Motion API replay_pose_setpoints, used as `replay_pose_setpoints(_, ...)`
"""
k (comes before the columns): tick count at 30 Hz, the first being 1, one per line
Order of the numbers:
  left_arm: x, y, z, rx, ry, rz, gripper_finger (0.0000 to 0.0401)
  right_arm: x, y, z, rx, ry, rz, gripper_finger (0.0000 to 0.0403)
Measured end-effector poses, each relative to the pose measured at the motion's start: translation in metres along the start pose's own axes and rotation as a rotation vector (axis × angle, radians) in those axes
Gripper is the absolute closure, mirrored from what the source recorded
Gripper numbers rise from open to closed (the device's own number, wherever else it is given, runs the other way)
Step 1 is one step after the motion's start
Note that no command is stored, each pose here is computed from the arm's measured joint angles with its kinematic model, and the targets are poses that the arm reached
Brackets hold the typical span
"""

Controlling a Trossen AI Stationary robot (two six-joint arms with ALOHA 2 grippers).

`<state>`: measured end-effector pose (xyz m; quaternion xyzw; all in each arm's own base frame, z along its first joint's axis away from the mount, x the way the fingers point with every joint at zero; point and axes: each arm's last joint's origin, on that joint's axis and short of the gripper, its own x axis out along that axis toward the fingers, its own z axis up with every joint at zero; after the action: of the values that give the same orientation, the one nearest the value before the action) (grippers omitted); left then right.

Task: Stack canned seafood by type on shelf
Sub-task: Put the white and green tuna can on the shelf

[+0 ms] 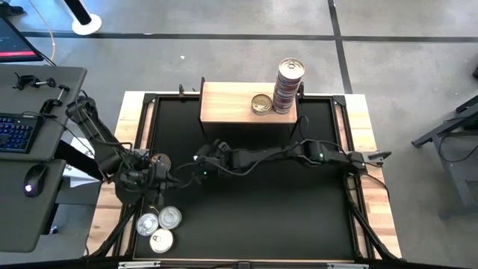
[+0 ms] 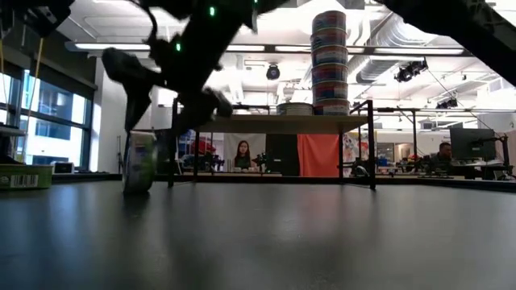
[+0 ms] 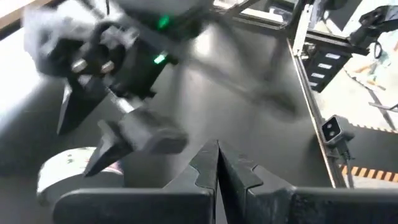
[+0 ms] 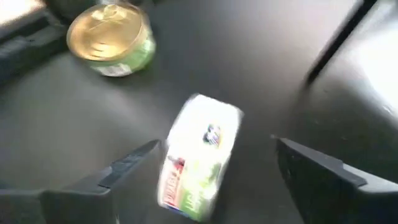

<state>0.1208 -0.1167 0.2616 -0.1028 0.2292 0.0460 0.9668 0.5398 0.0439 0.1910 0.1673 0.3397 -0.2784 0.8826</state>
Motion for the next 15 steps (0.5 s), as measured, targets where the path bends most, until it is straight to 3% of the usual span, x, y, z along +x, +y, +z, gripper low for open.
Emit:
replay_pose_setpoints(6,-0.003,0.002,0.002,0.032,-0.001,-0.013,0.0401,0.021,-0.007,-0.003,0.077,0.015,0.118,0.0096)
replay_pose_setpoints(10,-0.003,0.002,0.001,0.035,0.001,-0.012,0.0401,0.025,-0.009,-0.010,0.109,0.034,0.095,0.0105)
replay_pose_setpoints(12,-0.003,0.002,0.002,0.032,-0.002,-0.013,0.0401,0.030,-0.011,-0.014,0.102,0.054,0.083,0.0130)
replay_pose_setpoints(15,-0.003,0.002,0.002,0.030,-0.010,-0.010,0.0401,0.032,-0.011,-0.014,0.069,0.060,0.100,0.0198)
